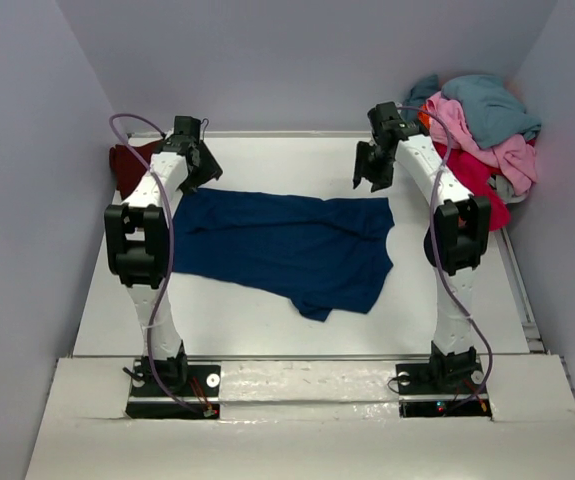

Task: Fold and stack the t-shirts
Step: Fold the flattened tshirt in 1/3 of the way

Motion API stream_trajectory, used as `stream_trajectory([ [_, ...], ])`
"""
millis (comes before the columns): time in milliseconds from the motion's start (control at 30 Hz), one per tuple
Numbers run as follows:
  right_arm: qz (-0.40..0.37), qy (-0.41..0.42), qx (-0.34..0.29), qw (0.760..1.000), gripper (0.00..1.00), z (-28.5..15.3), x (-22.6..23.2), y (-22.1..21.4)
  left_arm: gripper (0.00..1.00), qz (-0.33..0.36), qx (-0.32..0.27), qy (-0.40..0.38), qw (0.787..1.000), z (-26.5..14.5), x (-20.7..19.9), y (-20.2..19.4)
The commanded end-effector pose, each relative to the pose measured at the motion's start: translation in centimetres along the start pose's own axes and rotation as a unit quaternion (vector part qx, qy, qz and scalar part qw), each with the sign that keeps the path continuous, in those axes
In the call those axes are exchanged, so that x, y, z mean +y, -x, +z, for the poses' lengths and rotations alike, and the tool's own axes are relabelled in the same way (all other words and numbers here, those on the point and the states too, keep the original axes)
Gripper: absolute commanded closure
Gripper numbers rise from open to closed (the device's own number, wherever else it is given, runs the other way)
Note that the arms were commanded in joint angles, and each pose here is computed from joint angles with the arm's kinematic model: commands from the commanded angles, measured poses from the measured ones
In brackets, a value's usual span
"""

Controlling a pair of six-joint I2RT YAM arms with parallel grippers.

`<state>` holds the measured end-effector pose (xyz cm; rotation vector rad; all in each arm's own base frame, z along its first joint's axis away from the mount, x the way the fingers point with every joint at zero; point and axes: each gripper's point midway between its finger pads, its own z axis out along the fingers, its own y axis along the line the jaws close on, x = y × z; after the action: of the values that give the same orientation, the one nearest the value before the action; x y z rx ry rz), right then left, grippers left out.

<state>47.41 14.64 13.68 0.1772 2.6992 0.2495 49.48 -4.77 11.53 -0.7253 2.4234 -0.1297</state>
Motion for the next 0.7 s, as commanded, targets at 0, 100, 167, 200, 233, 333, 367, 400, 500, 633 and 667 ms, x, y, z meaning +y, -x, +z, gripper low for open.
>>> stream_trajectory([
  [0,0.015,-0.003,0.024,1.000,0.43,0.9,-0.7,-0.4,0.27,0.017,0.009,-0.005,1.000,0.2,-0.7,0.4],
  [100,0.020,-0.006,0.031,0.999,0.43,1.7,-1.2,-0.5,0.27,0.018,0.014,-0.003,1.000,0.8,-0.9,0.5],
  [167,0.024,-0.003,0.033,0.999,0.43,2.0,-1.5,-0.5,0.27,0.020,0.013,0.002,1.000,1.0,-0.8,0.7],
  [200,0.024,-0.002,0.035,0.999,0.43,2.1,-1.5,-0.6,0.28,0.021,0.014,0.004,1.000,1.2,-0.8,0.6],
  [233,0.024,-0.002,0.037,0.999,0.43,2.2,-1.5,-0.7,0.28,0.022,0.019,0.011,1.000,1.4,-0.6,0.5],
  [333,0.023,-0.002,0.038,0.999,0.43,2.4,-1.6,-0.9,0.28,0.025,0.023,0.017,0.999,1.9,-0.4,0.3],
  [367,0.027,-0.003,0.038,0.999,0.43,2.4,-2.0,-0.8,0.28,0.025,0.025,0.020,0.999,2.0,-0.3,0.2],
  [400,0.026,-0.003,0.037,0.999,0.43,2.3,-2.0,-0.8,0.28,0.025,0.025,0.020,0.999,2.0,-0.3,0.2],
  [500,0.025,-0.002,0.039,0.999,0.43,2.3,-2.1,-1.0,0.29,0.024,0.027,0.032,0.999,2.1,0.2,0.0],
  [633,0.023,-0.004,0.049,0.999,0.43,2.8,-2.3,-1.7,0.29,0.021,0.027,0.043,0.998,2.2,0.7,-0.3],
  [667,0.023,-0.004,0.051,0.998,0.43,2.9,-2.3,-1.8,0.29,0.022,0.030,0.044,0.998,2.3,0.8,-0.4],
])
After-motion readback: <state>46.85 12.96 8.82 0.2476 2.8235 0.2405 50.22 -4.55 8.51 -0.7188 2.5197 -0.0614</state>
